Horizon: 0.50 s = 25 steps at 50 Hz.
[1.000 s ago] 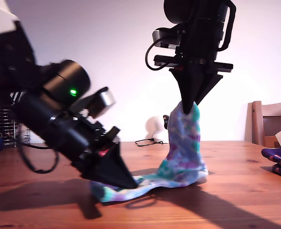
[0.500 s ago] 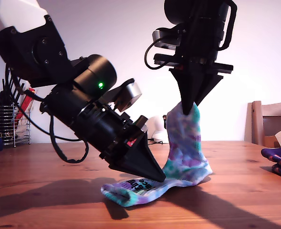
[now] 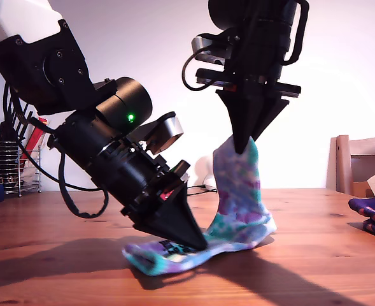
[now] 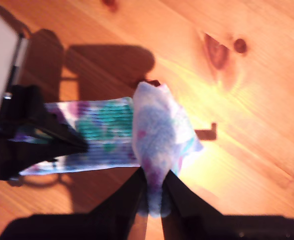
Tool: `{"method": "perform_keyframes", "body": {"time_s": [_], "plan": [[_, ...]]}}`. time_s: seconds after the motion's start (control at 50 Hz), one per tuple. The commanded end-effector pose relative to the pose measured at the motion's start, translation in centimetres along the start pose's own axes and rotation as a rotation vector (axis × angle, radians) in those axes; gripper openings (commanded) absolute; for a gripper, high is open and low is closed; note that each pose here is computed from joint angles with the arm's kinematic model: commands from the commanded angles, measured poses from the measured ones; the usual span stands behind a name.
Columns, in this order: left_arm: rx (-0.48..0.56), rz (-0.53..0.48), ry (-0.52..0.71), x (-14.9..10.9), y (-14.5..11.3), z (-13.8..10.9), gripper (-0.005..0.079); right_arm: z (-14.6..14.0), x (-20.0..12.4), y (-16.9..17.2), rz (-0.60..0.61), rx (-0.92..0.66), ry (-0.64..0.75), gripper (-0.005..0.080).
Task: Fold the socks in front of you. After folding them, place them to the right side.
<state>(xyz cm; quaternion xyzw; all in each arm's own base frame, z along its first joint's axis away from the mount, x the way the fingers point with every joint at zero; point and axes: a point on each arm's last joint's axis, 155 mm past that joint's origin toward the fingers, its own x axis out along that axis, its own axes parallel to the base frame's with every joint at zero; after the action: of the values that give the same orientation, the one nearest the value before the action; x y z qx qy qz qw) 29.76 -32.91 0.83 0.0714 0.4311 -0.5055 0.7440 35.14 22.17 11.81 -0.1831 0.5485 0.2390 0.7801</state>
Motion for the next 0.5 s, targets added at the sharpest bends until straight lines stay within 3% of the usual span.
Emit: {"method": "perform_keyframes", "body": {"time_s": [0.0, 0.2, 0.42, 0.48], "plan": [[0.041, 0.013, -0.047, -1.4, -0.4, 1.8, -0.0024, 0.3, -0.3, 0.1, 0.004, -0.004, -0.018, -0.0012], [0.082, 0.067, -0.082, -3.8, -0.6, 3.5, -0.0024, 0.4, -0.3, 0.1, 0.004, -0.004, -0.024, -0.0012], [0.068, 0.086, 0.058, -3.6, 0.2, -0.2, -0.0024, 0.5, -0.3, 0.1, 0.004, -0.004, -0.028, -0.0012], [0.061, 0.139, 0.097, -3.7, 1.2, -1.1, -0.0024, 0.5, -0.3, 0.1, 0.004, -0.004, -0.028, -0.0012]]}}
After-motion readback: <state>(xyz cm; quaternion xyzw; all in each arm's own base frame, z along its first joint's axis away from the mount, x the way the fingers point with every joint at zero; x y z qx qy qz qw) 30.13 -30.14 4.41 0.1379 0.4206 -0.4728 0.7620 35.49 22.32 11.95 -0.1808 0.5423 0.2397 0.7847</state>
